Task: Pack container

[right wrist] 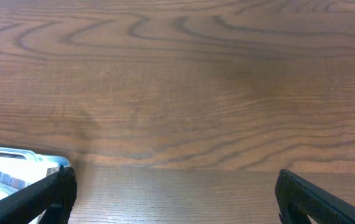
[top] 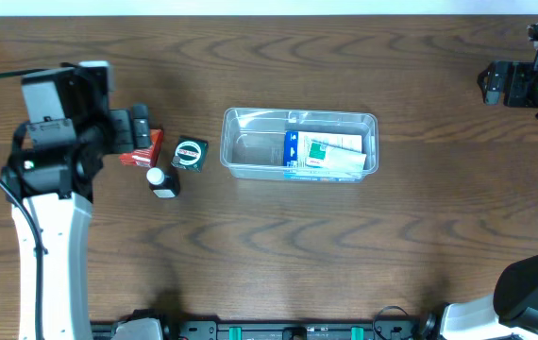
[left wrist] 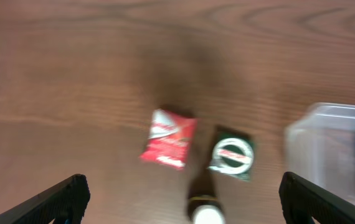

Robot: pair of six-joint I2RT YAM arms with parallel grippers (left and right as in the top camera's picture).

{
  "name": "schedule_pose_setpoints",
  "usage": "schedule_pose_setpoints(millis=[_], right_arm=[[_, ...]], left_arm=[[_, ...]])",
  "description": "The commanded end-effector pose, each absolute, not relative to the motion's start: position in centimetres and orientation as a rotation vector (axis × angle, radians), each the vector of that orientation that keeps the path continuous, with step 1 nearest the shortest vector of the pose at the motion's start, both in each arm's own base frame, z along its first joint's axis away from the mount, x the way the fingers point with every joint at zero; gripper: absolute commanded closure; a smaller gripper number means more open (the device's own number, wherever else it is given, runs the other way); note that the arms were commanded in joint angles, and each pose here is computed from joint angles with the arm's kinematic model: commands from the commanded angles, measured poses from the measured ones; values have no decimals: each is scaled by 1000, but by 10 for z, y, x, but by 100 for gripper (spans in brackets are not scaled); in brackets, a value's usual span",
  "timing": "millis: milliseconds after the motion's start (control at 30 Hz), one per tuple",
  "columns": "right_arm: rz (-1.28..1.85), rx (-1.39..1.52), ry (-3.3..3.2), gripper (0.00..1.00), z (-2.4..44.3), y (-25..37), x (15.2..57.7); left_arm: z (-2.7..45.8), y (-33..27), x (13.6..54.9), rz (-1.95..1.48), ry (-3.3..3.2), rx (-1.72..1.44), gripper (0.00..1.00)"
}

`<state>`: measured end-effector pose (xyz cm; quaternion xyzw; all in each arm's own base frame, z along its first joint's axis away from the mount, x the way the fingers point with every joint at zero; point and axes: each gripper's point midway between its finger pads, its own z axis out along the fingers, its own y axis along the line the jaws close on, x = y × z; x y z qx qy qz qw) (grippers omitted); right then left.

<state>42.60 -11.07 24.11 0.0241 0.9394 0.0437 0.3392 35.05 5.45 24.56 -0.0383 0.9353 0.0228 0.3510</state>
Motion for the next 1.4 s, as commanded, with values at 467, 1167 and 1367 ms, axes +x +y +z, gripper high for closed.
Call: schedule_pose_setpoints(millis=[467, 1167, 1367], right_arm=[[121, 78, 2435, 1, 245, -112, 426], [121, 78, 2435, 1, 245, -112, 426], [121, 78, 2435, 1, 245, -112, 426]], left_arm=[[135, 79, 388, -95, 2731, -144, 2], [106, 71, 400, -288, 3027, -144, 2], [72, 71, 400, -210, 3118, -105, 2]])
